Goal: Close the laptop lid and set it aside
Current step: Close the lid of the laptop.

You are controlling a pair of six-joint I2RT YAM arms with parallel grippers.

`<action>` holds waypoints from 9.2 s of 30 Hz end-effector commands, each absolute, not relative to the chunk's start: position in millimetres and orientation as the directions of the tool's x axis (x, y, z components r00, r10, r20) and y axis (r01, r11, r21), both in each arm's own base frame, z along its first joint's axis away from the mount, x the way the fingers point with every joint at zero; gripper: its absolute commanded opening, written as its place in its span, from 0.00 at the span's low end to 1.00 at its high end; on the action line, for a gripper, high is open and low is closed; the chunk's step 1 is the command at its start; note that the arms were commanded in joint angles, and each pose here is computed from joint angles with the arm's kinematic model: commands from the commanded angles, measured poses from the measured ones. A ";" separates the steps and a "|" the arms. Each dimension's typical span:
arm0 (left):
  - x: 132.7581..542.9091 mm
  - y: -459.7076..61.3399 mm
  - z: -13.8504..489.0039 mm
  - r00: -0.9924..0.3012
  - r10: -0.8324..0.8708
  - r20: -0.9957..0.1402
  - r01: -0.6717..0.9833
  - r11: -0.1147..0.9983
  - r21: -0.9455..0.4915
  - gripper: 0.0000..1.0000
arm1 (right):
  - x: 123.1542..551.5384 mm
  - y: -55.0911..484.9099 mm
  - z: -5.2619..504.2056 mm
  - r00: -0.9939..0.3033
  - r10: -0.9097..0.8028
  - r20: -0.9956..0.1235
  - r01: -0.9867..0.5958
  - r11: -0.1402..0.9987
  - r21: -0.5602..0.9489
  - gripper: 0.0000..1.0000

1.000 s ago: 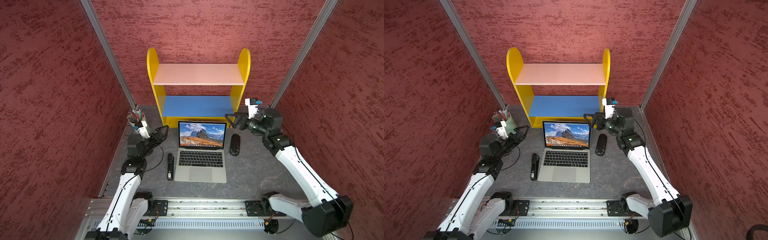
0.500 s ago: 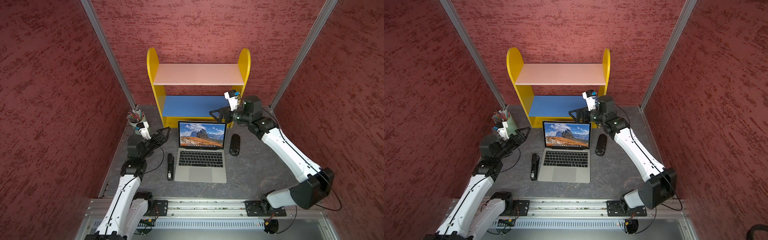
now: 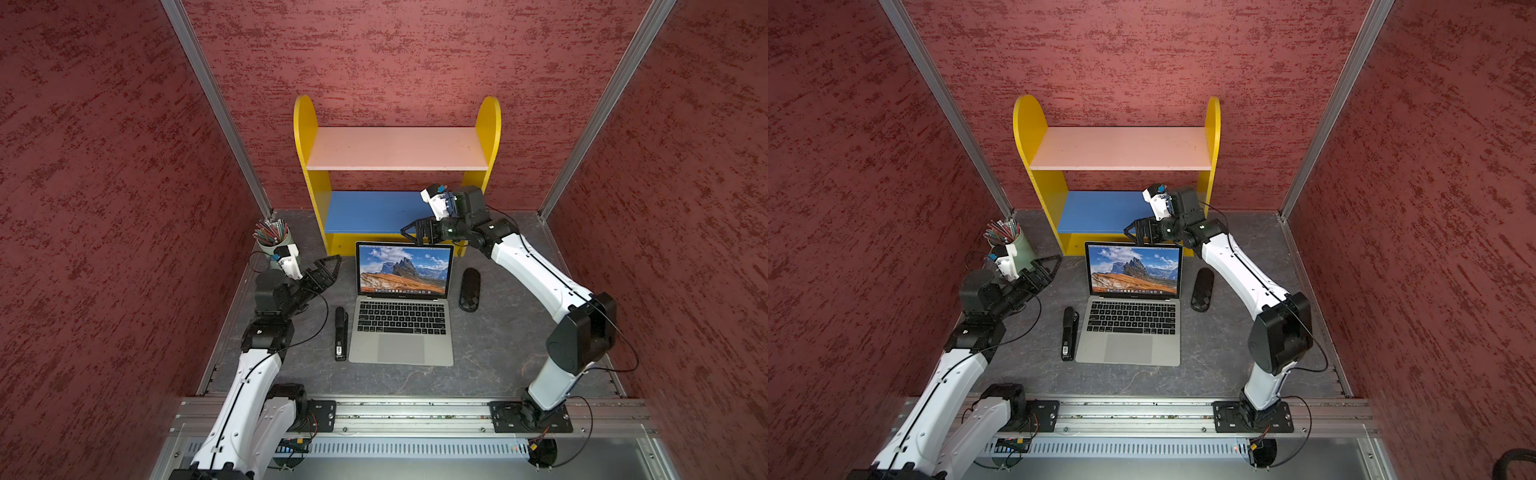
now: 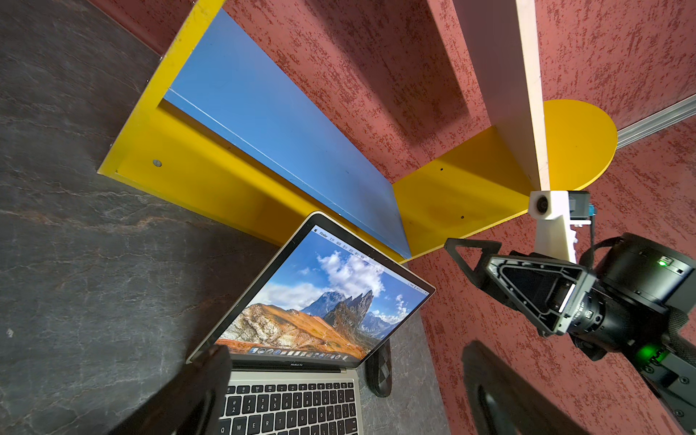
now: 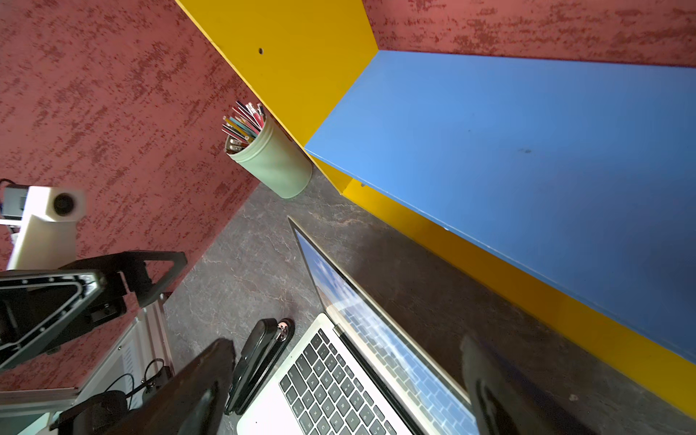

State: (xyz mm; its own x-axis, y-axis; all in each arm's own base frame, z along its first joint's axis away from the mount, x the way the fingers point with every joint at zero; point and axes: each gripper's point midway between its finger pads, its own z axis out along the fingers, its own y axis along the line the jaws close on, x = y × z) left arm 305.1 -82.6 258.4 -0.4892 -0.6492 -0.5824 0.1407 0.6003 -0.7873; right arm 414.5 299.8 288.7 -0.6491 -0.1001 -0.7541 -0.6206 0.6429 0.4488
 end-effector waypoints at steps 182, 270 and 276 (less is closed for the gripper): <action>305.3 -94.1 259.2 -0.495 -0.611 -0.618 0.183 0.622 -0.761 1.00 | 237.3 339.9 174.9 -0.643 -0.515 -0.568 -0.766 0.431 0.477 0.99; 303.5 -95.1 250.2 -0.505 -0.610 -0.610 0.166 0.625 -0.763 1.00 | 169.4 335.8 115.4 -0.714 -0.517 -0.473 -0.685 0.375 0.625 0.98; 304.9 -95.8 250.4 -0.507 -0.609 -0.610 0.167 0.625 -0.762 1.00 | 167.6 334.0 118.5 -0.712 -0.519 -0.472 -0.688 0.383 0.617 0.98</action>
State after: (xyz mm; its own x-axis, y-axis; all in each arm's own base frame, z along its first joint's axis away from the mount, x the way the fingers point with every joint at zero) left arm 303.5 -94.6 249.4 -0.5158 -0.6204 -0.5908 0.1488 0.6143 -0.7749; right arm 209.0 344.4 138.7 -0.6427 -0.4441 -0.6243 -0.7661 0.3805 0.5180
